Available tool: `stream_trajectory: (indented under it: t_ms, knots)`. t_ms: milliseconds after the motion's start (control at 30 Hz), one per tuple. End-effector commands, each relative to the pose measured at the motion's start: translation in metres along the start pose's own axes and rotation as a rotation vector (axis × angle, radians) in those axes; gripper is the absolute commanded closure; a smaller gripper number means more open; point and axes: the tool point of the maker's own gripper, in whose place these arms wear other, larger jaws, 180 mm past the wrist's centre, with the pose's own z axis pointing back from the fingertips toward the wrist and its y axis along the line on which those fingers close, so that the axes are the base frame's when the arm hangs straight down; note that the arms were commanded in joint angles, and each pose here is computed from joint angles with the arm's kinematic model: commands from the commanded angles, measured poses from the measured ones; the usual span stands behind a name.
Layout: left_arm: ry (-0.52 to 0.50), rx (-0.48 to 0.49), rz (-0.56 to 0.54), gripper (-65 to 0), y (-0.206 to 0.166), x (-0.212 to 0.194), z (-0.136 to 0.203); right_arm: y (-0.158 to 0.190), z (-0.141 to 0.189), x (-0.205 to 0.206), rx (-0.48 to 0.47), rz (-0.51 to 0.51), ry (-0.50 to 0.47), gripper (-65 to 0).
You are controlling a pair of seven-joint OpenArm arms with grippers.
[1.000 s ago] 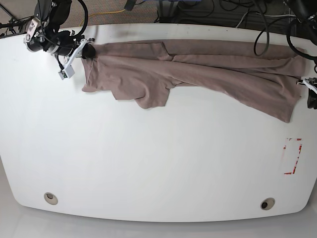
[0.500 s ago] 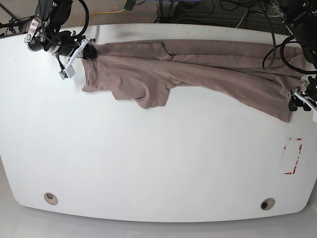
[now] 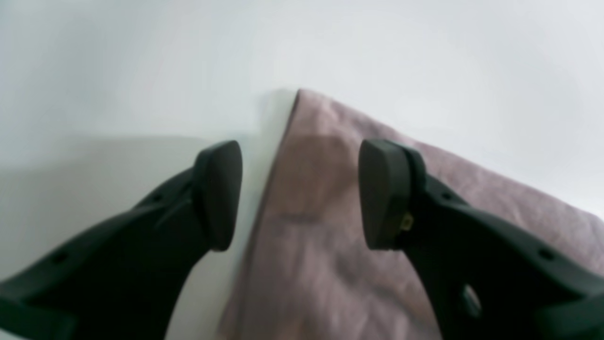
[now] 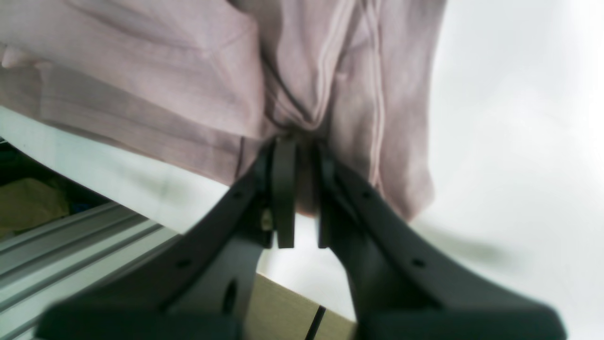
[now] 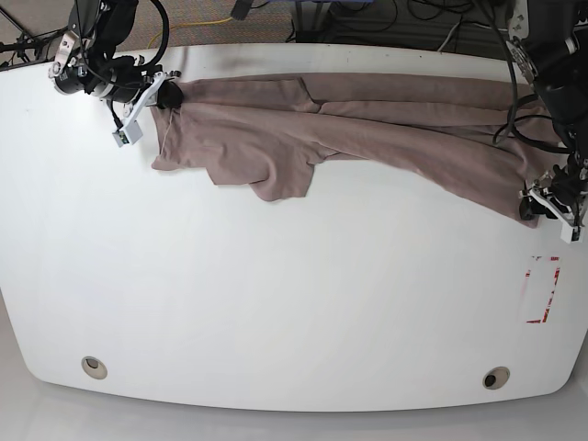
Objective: Fold the T-shirt properly
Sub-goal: 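Release and regrasp the shirt end with the left gripper, dragging it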
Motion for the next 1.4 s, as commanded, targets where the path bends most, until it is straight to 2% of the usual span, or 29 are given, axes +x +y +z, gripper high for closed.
stream_trajectory:
  t_ms: [0,200,233,333,400,467,667,767,833,1000,1367]
  knots:
    - [-0.044,0.000,-0.019,-36.0,0.004,0.018,0.002,-0.003,0.006,0.010,-0.009,0.016,-0.033,-6.2]
    - [-0.015,-0.033,-0.070,-35.6,-0.011,0.014,-0.007,-0.003,0.006,0.012,-0.009,0.019,-0.039,-6.0]
    - [-0.010,-0.037,-0.077,-32.8,-0.013,0.013,-0.008,-0.003,0.006,0.012,-0.009,0.019,-0.039,-6.0]
    - [-0.007,-0.038,-0.078,-18.2,-0.014,0.012,-0.008,-0.003,0.006,0.012,-0.010,0.019,-0.038,-6.0]
    - [-0.007,-0.038,-0.080,-4.6,-0.014,0.012,-0.008,-0.003,0.006,0.013,-0.010,0.019,-0.039,-6.0]
    - [-0.008,-0.036,-0.083,0.0,-0.013,0.013,-0.008,-0.003,0.006,0.013,-0.010,0.019,-0.039,-6.0]
    - [-0.038,-0.025,-0.100,0.0,-0.011,0.026,-0.003,-0.003,0.006,0.013,-0.010,0.020,-0.040,-6.0]
    - [-0.080,-0.003,-0.170,0.0,-0.012,0.051,0.009,-0.003,0.006,0.013,-0.010,0.020,-0.040,-6.0]
    - [-0.062,0.017,-0.206,0.0,-0.011,0.052,0.017,-0.003,0.006,0.013,-0.010,0.020,-0.040,-6.0]
    - [-0.094,0.092,-0.244,0.0,-0.004,0.063,0.047,-0.003,0.006,0.013,-0.010,0.020,-0.040,-6.0]
    - [-0.035,0.232,-0.338,0.0,0.003,0.060,0.097,-0.003,0.006,0.022,-0.012,0.029,-0.057,-6.0]
